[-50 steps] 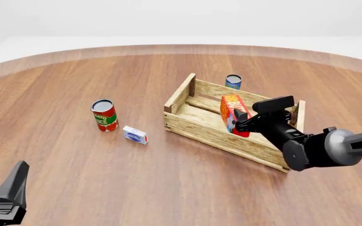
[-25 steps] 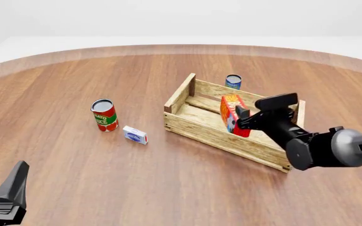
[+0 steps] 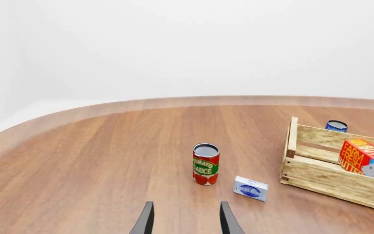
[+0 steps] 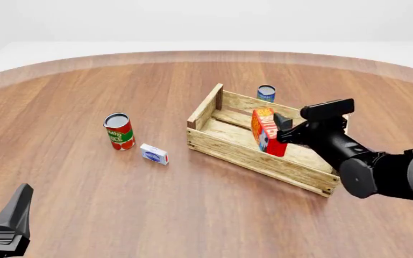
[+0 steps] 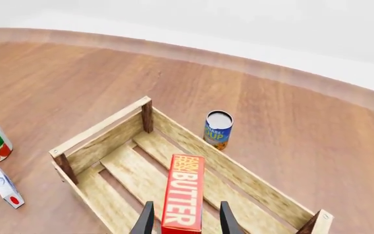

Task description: Pick up the butter and put it in the tray.

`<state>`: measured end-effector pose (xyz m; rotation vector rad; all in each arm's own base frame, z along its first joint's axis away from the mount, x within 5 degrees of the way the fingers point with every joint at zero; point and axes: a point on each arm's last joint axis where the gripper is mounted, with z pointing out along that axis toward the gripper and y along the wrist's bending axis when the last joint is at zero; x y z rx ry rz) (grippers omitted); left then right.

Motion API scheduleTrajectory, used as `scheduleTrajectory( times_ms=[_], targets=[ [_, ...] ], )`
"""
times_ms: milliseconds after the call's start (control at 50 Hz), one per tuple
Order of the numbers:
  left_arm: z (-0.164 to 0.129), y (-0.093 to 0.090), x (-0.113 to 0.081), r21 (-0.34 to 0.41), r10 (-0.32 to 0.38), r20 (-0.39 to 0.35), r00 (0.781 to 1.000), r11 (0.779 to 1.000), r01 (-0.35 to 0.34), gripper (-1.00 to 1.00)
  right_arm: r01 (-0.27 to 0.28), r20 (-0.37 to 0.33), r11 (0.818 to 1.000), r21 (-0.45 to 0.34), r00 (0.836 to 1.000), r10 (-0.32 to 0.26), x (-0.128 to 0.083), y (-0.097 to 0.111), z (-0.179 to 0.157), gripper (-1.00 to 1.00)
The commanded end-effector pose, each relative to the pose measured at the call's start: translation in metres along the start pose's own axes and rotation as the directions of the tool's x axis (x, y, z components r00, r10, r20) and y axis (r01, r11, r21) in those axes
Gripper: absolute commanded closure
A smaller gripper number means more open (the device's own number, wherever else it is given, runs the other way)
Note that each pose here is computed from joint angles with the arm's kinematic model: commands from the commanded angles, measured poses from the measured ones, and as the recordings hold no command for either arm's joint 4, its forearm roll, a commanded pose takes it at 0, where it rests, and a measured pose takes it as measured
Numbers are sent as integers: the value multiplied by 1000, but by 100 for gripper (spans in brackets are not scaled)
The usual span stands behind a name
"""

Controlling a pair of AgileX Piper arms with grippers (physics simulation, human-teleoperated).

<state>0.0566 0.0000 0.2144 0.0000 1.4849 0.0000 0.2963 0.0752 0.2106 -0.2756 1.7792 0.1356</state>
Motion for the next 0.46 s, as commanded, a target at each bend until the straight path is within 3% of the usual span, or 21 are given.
scheduleTrajectory(
  times_ms=[20, 460],
  targets=[
    [0, 0, 0, 0, 0, 0, 1000, 1000, 0, -100, 5, 30, 1000, -4, 1000, -5, -12, 1, -18, -100],
    [0, 0, 0, 0, 0, 0, 1000, 1000, 0, -100, 14, 103, 1000, -16, 995, -12, -31, 4, -47, -100]
  ],
)
